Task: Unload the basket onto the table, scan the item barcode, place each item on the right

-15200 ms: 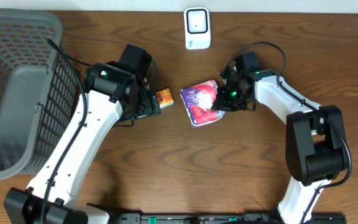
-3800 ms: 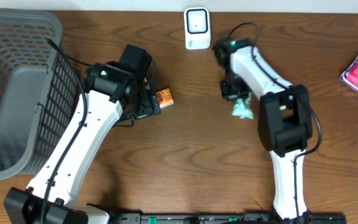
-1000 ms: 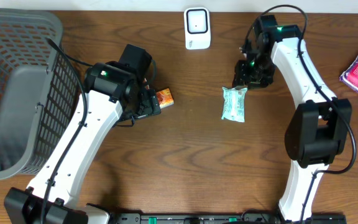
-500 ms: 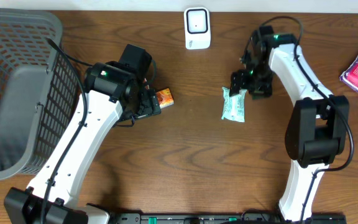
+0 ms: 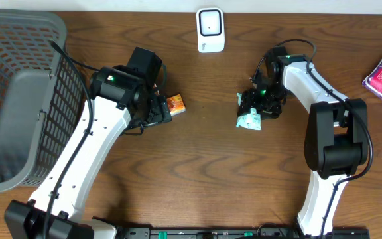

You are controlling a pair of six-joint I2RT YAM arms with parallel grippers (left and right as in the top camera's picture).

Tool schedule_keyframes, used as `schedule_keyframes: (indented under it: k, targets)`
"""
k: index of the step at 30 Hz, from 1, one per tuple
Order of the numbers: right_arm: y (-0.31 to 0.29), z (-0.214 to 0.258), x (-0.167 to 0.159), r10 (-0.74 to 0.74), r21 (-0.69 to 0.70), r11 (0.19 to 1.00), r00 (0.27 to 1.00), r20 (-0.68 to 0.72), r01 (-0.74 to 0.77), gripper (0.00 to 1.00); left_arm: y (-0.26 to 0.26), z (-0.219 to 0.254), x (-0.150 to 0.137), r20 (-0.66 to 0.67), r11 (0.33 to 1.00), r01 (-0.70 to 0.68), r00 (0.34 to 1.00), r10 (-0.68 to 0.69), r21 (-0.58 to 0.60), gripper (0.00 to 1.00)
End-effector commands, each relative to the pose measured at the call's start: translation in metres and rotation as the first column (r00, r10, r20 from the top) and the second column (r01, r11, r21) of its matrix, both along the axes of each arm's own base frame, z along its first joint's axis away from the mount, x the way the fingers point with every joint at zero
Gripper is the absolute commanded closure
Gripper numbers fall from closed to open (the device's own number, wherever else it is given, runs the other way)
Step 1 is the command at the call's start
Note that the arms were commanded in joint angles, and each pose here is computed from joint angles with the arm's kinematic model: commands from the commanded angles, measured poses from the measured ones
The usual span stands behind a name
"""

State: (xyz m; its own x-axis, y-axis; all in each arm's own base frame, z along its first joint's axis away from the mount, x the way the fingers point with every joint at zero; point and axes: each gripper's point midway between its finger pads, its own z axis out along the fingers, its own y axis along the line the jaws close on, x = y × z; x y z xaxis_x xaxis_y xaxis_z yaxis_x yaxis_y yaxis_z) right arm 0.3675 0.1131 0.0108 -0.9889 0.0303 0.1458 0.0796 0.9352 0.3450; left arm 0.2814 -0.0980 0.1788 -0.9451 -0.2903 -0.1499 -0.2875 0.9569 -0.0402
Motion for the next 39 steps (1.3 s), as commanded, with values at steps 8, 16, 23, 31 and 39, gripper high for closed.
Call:
schedule_keyframes:
  k: [8,16,23,31,39]
  targets:
    - [-0.006,0.009,0.005,0.015,0.018,1.0,1.0,0.011,-0.015,0.31,0.001,-0.002,0.0,-0.007,1.0,0.015,1.0,-0.015,0.012,0.02]
    - [-0.041,0.094,0.037,-0.003,-0.125,0.992,0.997,0.082,0.013,0.19,0.001,-0.002,0.0,-0.007,1.0,0.015,1.0,-0.015,0.012,0.02]
    - [-0.028,0.116,0.04,0.109,-0.332,0.941,0.985,0.137,-0.058,0.23,0.001,-0.002,0.0,-0.007,1.0,0.015,1.0,-0.015,0.012,0.02]
    - [-0.009,0.084,0.035,0.12,-0.587,0.81,0.976,0.183,0.011,0.35,0.001,-0.002,0.0,-0.007,1.0,0.015,1.0,-0.015,0.012,0.02]
    - [0.006,0.033,0.017,0.181,-0.686,0.728,0.962,0.206,0.01,0.32,0.001,-0.002,0.0,-0.007,1.0,0.015,1.0,-0.015,0.012,0.02]
